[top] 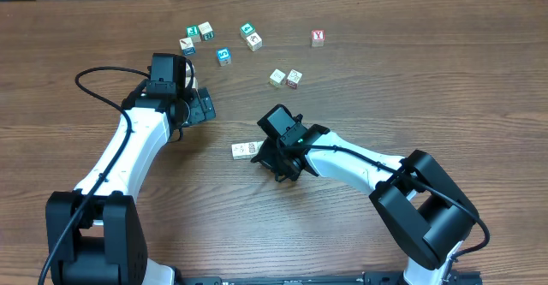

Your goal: Form a horizontal line

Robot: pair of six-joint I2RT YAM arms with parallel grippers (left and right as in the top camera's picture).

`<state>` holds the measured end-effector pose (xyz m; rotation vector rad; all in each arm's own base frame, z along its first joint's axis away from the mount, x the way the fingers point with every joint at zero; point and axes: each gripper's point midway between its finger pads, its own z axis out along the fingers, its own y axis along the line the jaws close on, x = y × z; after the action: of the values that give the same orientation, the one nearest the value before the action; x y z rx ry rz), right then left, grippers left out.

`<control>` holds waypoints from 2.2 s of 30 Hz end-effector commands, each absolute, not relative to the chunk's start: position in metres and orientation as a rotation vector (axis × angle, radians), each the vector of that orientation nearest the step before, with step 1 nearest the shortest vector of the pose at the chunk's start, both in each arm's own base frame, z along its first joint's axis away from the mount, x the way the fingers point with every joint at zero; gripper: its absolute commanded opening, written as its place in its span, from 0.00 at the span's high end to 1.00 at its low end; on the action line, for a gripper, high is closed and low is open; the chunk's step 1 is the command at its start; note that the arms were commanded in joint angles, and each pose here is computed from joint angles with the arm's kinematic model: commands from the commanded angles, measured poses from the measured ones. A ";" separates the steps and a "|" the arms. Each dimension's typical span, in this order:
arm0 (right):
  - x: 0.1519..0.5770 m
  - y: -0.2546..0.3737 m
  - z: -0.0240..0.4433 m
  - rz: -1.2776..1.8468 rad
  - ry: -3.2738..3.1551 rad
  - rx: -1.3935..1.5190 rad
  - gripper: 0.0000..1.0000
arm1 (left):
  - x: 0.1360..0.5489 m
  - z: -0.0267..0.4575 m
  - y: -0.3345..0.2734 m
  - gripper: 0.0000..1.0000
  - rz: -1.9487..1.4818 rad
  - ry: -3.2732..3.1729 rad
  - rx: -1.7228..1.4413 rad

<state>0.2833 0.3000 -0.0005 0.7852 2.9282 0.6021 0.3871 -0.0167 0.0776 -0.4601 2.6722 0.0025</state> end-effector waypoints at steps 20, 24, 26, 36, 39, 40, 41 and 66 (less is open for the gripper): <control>0.259 0.287 -0.019 0.498 3.046 0.823 0.96 | 0.391 0.088 -0.015 0.00 0.012 2.643 -0.448; 0.267 0.272 -0.015 0.464 3.022 0.879 0.96 | 0.391 0.088 -0.015 0.00 0.012 2.643 -0.448; 0.276 0.261 -0.015 0.437 2.991 0.918 0.96 | 0.391 0.088 -0.015 0.00 0.012 2.643 -0.448; 0.300 0.237 -0.015 0.423 2.914 1.020 0.96 | 0.391 0.088 -0.015 0.00 0.012 2.643 -0.448; 0.311 0.237 -0.013 0.444 2.877 1.002 0.96 | 0.391 0.088 -0.015 0.00 0.012 2.643 -0.448; 0.315 0.240 -0.012 0.467 2.867 0.962 0.96 | 0.391 0.088 -0.015 0.00 0.011 2.643 -0.448; 0.319 0.242 -0.010 0.486 2.859 0.932 0.96 | 0.391 0.088 -0.015 0.00 0.011 2.643 -0.448; 0.309 0.275 -0.004 0.625 2.907 0.788 0.96 | 0.391 0.088 -0.015 0.00 0.011 2.643 -0.448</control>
<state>0.3176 0.2700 0.0018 0.8203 2.8763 0.6255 0.3871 -0.0167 0.0776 -0.4601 2.6722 0.0025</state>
